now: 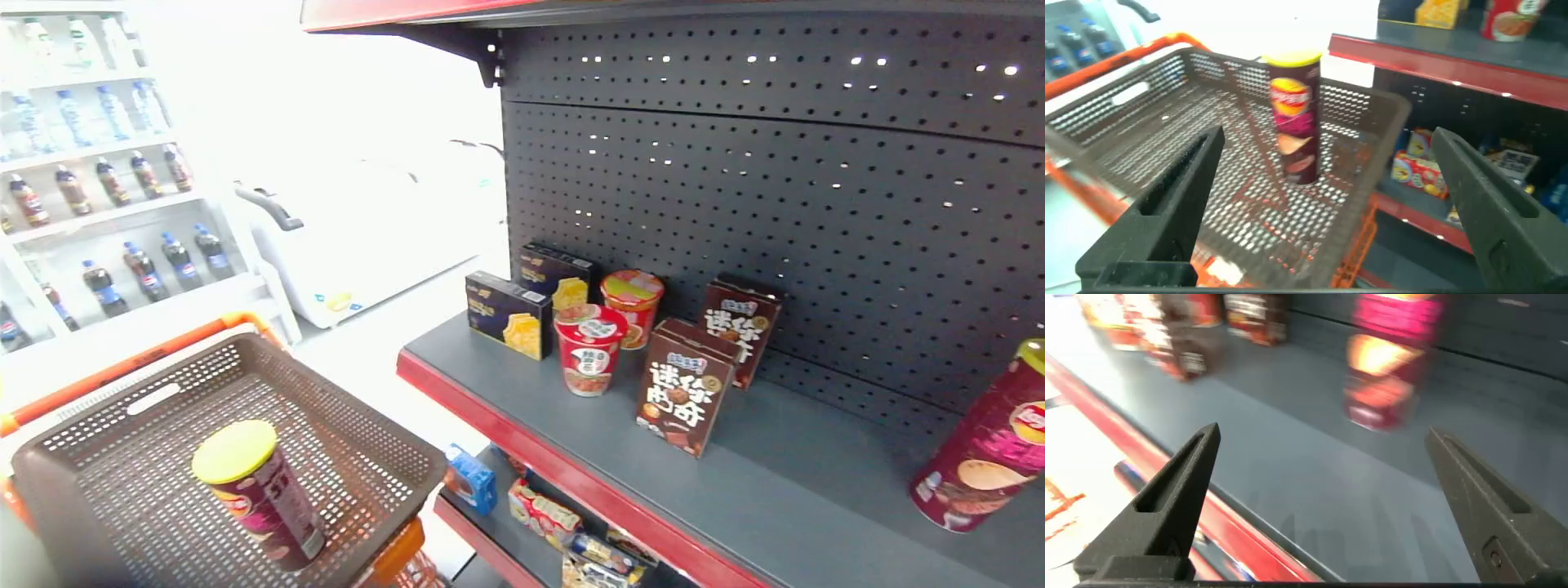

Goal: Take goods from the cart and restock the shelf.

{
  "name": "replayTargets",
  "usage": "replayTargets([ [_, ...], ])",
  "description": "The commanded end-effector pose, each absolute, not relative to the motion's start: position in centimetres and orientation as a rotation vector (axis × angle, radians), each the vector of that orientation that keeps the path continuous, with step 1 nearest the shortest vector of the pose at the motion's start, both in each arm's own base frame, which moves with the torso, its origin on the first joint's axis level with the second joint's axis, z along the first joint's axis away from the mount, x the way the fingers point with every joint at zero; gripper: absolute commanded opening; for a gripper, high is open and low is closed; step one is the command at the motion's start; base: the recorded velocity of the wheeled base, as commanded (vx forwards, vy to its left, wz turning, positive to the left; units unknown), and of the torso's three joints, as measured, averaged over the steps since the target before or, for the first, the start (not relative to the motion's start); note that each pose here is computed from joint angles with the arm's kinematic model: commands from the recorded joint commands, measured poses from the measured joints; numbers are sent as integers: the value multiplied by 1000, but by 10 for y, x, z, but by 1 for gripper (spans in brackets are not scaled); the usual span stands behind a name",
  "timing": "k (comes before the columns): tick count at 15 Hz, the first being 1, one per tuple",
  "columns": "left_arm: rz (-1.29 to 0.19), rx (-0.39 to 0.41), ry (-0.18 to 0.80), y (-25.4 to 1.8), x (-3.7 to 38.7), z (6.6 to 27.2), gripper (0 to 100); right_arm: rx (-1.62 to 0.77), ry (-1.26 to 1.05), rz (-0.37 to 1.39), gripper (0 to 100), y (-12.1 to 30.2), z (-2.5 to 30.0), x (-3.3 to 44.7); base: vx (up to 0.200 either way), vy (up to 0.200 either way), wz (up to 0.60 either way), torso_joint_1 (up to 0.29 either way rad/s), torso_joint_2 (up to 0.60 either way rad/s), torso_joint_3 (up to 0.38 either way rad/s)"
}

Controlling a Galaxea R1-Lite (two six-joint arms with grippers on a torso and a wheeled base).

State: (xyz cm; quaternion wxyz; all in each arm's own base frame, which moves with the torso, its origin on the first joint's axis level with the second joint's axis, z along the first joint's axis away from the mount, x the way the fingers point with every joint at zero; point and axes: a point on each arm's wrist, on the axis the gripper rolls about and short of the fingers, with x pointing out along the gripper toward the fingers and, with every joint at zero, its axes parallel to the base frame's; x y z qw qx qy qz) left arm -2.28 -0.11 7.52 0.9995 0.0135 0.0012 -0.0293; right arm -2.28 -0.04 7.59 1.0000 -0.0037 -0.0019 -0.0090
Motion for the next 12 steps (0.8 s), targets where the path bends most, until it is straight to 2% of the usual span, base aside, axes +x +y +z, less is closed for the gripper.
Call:
replayTargets([
  [1,-58,28,2,-1,-23,75,100,-8,-5,-17,100,0,76,-23,0,0,600,-2,7,2],
  [5,-57,28,2,-1,-23,75,100,-1,-5,-18,100,0,76,-23,0,0,600,2,1,0],
  [6,-55,32,-10,-1,-24,78,100,-5,-5,-17,100,0,76,-23,0,0,0,0,0,0],
  [7,-59,51,-80,-1,-32,104,100,-3,-5,-15,100,0,76,-23,0,0,0,0,0,0],
  [8,-59,51,-81,-1,-32,105,100,-3,-5,-15,100,0,76,-23,0,0,0,0,0,0],
  [10,-16,63,67,-1,-30,166,100,-3,-5,-17,100,0,76,-23,0,0,0,0,0,0],
  [12,2,120,242,0,-8,185,100,-3,-5,-18,100,0,76,-23,0,0,0,0,0,0],
])
